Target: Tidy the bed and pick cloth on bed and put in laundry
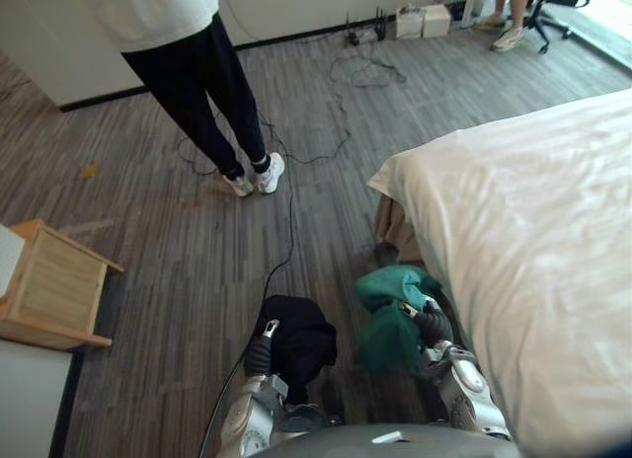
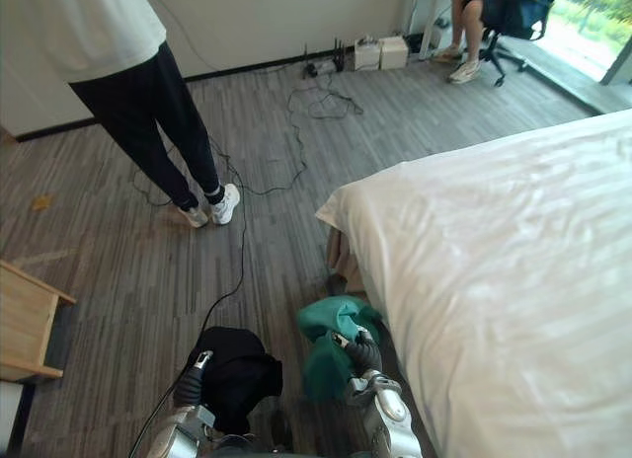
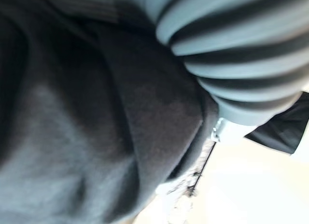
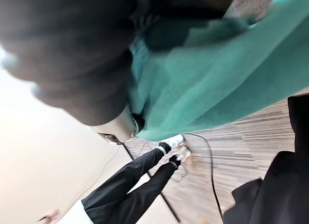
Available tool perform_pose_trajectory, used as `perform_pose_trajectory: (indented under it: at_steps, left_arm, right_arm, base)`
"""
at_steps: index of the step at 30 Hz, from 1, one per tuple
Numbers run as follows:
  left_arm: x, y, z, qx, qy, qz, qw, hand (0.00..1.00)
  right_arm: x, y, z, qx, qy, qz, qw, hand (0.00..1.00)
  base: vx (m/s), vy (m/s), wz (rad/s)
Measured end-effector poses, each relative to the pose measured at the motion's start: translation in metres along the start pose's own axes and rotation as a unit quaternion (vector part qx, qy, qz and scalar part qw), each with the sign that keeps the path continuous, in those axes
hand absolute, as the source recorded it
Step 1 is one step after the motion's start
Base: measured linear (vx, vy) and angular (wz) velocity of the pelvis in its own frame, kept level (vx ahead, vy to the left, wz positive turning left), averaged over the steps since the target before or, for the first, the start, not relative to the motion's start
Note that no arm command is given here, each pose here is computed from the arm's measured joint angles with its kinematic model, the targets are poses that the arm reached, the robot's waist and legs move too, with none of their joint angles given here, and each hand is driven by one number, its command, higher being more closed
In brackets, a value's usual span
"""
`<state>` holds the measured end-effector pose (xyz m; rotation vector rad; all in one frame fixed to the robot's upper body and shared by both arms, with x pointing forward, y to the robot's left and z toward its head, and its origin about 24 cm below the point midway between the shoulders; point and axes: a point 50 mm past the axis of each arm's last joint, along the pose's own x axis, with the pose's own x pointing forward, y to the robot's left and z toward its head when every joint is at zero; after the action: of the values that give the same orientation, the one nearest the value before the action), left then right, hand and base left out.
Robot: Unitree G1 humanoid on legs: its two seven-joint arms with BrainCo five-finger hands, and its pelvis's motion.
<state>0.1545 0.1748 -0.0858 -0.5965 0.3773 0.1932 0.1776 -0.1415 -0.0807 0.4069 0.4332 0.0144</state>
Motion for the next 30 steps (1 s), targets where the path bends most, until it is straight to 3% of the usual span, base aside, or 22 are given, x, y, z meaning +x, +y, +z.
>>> perform_pose_trajectory:
  at_steps: [3,7,10,11,17,30]
  left_arm:
    - [0.014,-0.007,0.018,0.026,-0.014,-0.029,0.999,1.00]
    - [0.013,-0.009,0.032,0.042,-0.033,-0.038,0.998,1.00]
    - [0.002,-0.011,0.012,0.020,0.000,-0.028,0.999,1.00]
    - [-0.006,-0.033,0.006,-0.011,-0.002,-0.055,0.998,1.00]
    - [-0.006,-0.034,0.006,-0.011,-0.001,-0.055,0.998,1.00]
    - [-0.009,-0.012,-0.022,0.051,0.057,0.073,0.994,1.00]
  right_arm:
    - [-0.014,-0.007,-0.003,0.016,-0.010,-0.026,0.999,1.00]
    - [-0.008,0.006,0.023,0.025,-0.070,0.004,0.997,1.00]
    - [-0.008,0.008,0.034,0.020,-0.093,0.018,0.995,1.00]
    - [-0.040,0.003,0.016,0.043,-0.076,-0.002,0.996,1.00]
    - [-0.039,0.004,0.016,0.043,-0.075,-0.001,0.996,1.00]
    - [-0.020,0.006,-0.013,0.042,0.006,-0.020,0.999,1.00]
  base:
    - [0.17,-0.041,1.43]
    - [0.10,-0.113,0.53]
    - [0.01,-0.120,-0.35]
    - [-0.02,-0.049,-0.27]
    - [0.00,0.000,0.00]
    - [0.03,-0.008,0.11]
